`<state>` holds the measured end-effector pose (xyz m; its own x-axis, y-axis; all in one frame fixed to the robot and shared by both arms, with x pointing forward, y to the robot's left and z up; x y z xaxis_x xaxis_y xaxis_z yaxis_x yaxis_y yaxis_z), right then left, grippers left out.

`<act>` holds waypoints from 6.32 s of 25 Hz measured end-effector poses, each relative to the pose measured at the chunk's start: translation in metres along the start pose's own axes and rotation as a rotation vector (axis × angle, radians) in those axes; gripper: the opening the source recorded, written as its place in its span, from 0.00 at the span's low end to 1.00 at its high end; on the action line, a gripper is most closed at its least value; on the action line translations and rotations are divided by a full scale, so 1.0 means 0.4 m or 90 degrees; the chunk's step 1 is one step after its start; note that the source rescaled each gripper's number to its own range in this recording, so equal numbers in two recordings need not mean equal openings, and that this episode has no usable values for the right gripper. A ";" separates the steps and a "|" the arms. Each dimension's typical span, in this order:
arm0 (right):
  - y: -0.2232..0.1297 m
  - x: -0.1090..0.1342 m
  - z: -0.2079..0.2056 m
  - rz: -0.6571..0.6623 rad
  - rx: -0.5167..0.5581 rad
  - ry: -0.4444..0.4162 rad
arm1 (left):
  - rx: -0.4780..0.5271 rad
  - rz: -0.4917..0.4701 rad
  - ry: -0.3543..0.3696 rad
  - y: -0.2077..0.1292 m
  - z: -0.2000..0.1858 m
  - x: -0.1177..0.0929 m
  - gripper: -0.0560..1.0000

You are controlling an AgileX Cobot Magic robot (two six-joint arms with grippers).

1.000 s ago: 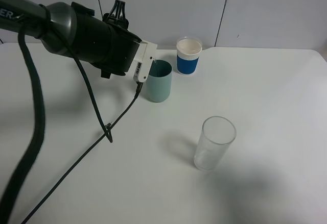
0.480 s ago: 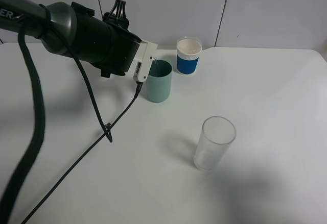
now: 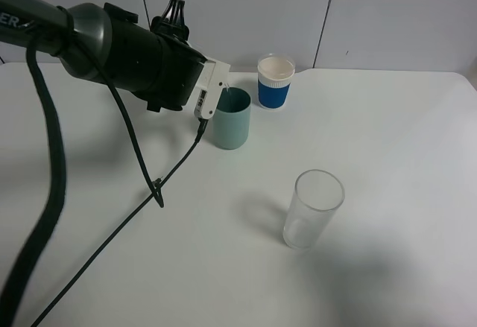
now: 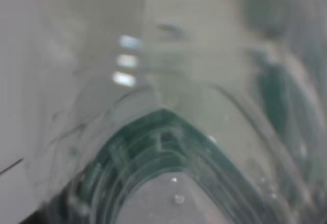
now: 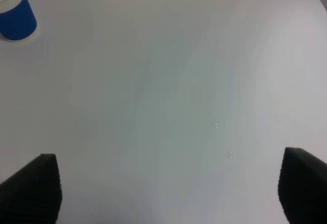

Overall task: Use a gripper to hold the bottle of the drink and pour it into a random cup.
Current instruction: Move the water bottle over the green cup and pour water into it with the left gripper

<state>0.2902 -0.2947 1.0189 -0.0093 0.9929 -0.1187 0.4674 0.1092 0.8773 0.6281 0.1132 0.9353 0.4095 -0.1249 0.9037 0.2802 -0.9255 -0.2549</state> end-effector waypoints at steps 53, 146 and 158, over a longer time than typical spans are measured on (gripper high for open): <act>0.000 0.000 0.000 0.000 0.000 0.000 | 0.011 0.025 0.043 -0.006 -0.001 0.026 0.05; 0.000 0.000 0.000 0.000 0.000 0.000 | 0.022 0.065 0.130 -0.009 -0.008 0.078 0.05; 0.000 0.000 0.000 0.000 0.000 0.000 | 0.025 0.069 0.141 -0.011 -0.009 0.084 0.05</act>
<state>0.2902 -0.2948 1.0189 -0.0089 0.9928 -0.1194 0.4675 0.1097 0.8771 0.6376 0.1116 0.9680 0.2402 -0.3022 0.9225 0.2806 -0.8881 -0.3640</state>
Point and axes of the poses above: a point on each arm's last joint axis where the gripper is mounted, z pointing out along that axis toward the gripper, x along the wrist's bending axis when the last joint is at zero, y = z × x, the point moved 6 cm from there along z, pointing out along that axis toward the gripper, and after that the axes turned 11 degrees about -z, right-handed, at the moved point
